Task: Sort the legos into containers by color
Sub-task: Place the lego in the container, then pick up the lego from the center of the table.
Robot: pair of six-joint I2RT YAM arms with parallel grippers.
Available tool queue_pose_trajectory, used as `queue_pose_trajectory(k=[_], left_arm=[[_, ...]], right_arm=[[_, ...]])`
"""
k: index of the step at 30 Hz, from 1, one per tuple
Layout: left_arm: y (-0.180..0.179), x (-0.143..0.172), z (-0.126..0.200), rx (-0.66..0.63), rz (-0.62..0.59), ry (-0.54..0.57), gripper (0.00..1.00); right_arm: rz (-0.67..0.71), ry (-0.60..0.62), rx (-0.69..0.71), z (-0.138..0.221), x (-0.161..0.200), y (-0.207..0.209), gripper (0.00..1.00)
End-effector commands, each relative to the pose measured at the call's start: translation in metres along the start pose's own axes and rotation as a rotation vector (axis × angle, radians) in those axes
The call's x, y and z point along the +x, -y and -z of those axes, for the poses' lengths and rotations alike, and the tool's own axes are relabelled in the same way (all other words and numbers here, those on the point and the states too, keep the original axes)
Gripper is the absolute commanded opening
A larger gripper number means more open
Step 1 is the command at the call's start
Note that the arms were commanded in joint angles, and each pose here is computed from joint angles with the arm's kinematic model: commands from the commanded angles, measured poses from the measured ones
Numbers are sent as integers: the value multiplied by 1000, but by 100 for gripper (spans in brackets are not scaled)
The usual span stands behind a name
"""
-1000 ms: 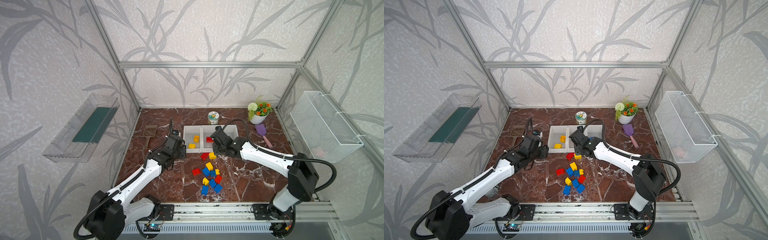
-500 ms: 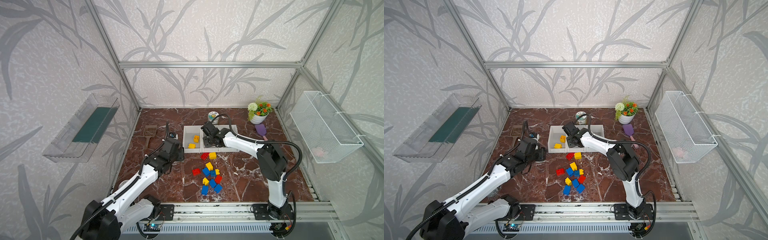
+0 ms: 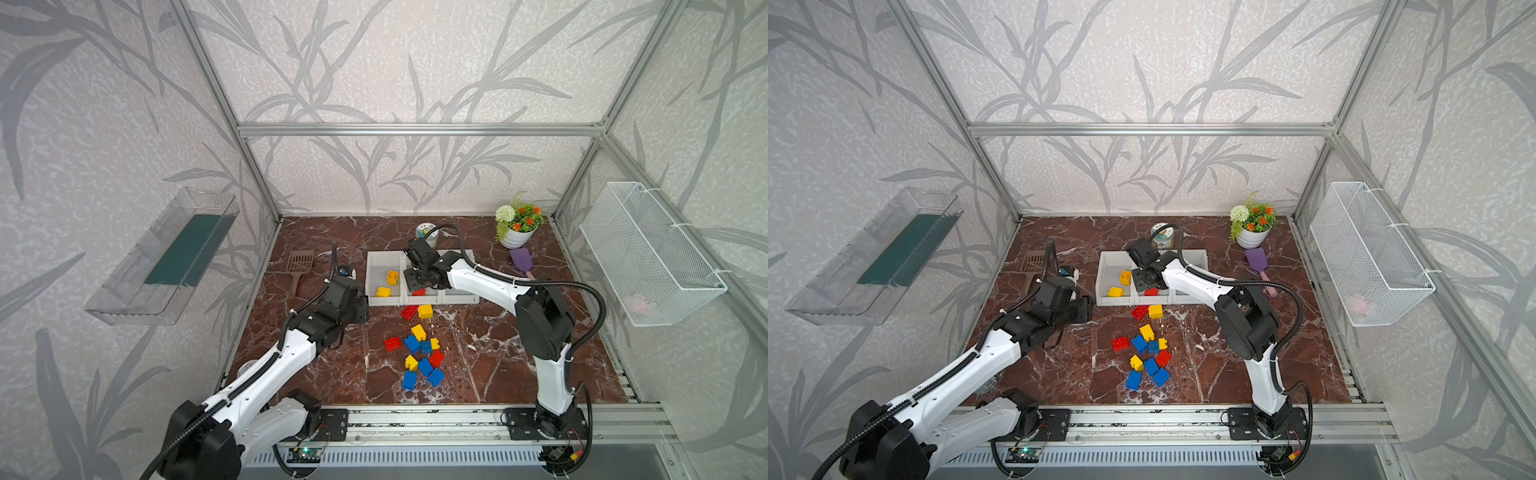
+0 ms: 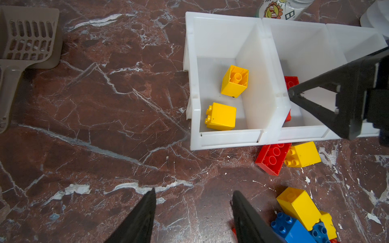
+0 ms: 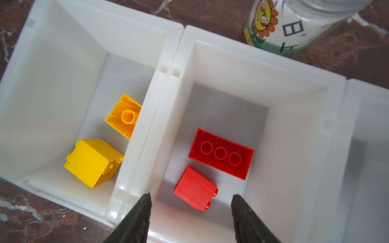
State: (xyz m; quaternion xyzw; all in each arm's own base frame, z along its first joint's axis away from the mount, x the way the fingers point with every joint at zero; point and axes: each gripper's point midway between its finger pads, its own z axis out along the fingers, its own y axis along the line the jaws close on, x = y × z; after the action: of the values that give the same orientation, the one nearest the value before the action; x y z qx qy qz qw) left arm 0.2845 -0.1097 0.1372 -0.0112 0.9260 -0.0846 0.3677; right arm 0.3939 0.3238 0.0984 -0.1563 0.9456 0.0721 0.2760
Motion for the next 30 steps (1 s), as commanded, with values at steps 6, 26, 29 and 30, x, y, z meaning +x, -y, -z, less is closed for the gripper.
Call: queue_pose_trajectory(k=[6, 26, 29, 30], left_arm=[[2, 19, -8, 38, 6, -48, 61], [55, 95, -32, 195, 27, -274, 63], [70, 104, -38, 218, -1, -310, 64], [74, 106, -40, 223, -10, -330, 64]], right_arm=[[-44, 70, -12, 67, 12, 22, 62], [-238, -30, 70, 98, 156, 88, 63], [-236, -51, 50, 95, 156, 83, 63], [-234, -55, 47, 94, 155, 81, 63]])
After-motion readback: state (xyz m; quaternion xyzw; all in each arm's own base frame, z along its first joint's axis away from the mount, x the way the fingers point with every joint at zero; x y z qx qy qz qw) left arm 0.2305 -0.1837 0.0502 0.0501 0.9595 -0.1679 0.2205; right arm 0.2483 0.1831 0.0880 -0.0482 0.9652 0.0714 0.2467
